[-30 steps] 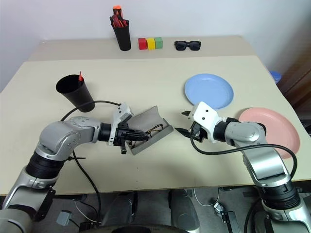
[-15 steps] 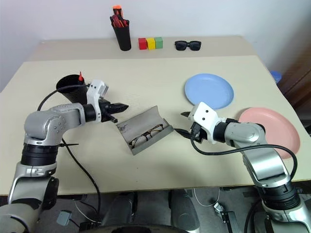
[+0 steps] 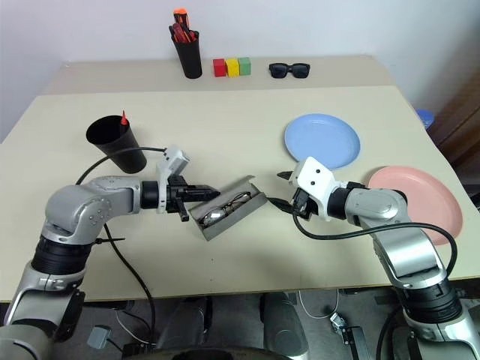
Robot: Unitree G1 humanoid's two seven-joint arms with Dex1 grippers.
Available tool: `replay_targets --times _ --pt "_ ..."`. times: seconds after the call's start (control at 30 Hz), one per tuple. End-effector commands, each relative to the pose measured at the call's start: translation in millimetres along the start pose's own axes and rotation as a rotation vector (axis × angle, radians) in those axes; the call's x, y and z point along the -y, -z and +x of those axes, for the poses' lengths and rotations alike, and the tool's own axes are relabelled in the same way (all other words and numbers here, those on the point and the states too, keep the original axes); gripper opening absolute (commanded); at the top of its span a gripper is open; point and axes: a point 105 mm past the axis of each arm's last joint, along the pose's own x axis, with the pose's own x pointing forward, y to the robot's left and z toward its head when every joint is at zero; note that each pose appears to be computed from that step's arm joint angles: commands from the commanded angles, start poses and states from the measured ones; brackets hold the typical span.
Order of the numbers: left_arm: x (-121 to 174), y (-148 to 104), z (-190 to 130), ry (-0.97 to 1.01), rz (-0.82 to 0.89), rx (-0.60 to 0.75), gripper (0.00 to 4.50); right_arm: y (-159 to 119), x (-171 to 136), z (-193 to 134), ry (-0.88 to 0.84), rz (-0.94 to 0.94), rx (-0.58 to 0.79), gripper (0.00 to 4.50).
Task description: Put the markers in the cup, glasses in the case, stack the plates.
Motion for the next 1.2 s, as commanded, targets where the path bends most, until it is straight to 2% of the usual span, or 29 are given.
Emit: replay_targets --times 0.03,0.23,0.37,0.47,0.63,0.83,0.9,1.0,1.13,1.2 --pt "11 2 3 0.043 0.037 -0.024 0.06 -14 3 -1 0.013 -0.046 0.036 2.97" --pt "12 11 8 0.043 0.046 -0.052 0.06 -15 4 -2 0.022 -0.052 0.036 2.97" --pt "4 -7 4 0.005 0.084 0.061 0.06 -17 16 -2 0.073 -0.06 0.035 2.97" --pt "-5 -30 -7 -0.037 0.086 0.19 0.06 -14 31 -1 0.139 -0.05 0.014 2.97" --pt "-23 -52 -36 -0.194 0.241 0.334 0.06 21 62 4 0.27 -0.079 -0.158 2.97" --pt "-17 -52 -53 -0.267 0.48 0.424 0.06 59 91 12 0.398 -0.127 -0.318 2.97" --pt "-14 -38 -50 -0.238 0.475 0.381 0.06 69 100 15 0.432 -0.179 -0.354 2.97" --pt "-12 -30 -49 -0.239 0.505 0.366 0.0 74 111 17 0.48 -0.186 -0.369 2.06" --pt "-9 -29 -48 -0.241 0.493 0.39 0.0 70 110 20 0.467 -0.202 -0.351 0.06" --pt "-10 -27 -47 -0.24 0.491 0.389 0.0 66 110 19 0.469 -0.237 -0.346 0.02"
